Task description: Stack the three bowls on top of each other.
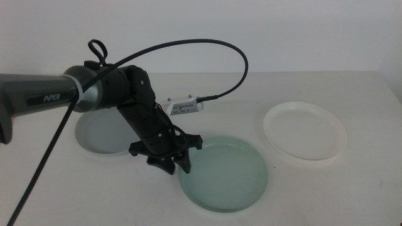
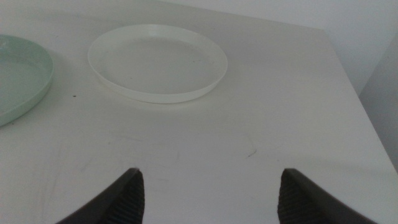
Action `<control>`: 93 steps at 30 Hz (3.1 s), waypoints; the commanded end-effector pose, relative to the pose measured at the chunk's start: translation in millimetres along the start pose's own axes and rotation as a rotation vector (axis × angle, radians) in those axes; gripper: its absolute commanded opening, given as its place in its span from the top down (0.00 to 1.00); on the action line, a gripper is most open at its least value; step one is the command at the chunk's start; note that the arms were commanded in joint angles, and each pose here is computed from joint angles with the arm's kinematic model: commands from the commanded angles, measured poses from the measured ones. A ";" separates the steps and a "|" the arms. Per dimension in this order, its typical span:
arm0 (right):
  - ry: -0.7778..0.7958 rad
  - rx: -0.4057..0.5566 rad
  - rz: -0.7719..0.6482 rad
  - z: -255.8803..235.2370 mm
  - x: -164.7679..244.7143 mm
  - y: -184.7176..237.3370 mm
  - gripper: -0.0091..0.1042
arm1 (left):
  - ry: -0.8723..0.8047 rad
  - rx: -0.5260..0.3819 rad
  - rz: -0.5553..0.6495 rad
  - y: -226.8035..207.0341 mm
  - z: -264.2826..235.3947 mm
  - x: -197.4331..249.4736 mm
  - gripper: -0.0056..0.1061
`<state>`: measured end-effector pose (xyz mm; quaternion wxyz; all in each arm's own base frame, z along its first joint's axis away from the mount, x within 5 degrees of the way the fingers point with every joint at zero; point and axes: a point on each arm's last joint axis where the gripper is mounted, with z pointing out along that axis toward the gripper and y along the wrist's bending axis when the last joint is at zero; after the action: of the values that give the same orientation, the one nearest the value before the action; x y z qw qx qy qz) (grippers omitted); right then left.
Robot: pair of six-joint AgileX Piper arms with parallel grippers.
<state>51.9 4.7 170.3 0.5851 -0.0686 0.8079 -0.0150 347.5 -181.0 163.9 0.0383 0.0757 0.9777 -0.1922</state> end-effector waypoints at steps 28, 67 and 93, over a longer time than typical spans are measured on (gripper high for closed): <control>-0.102 0.026 -0.012 -2.4 -8.4 -2.0 0.44 | -0.604 -0.381 0.063 17.1 -225.6 38.6 0.01; -0.102 0.026 -0.012 -2.4 -8.4 -2.0 0.44 | -0.317 -0.269 -0.128 189.4 -94.8 -81.3 0.06; -0.102 0.026 -0.011 -2.4 -8.4 -2.0 0.44 | -0.353 -0.260 -0.119 161.4 -148.8 -66.4 0.95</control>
<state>51.9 4.6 170.4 0.5855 -0.0686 0.8077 -0.0151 439.0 18.4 196.9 0.1454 -0.0185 0.9871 -0.0652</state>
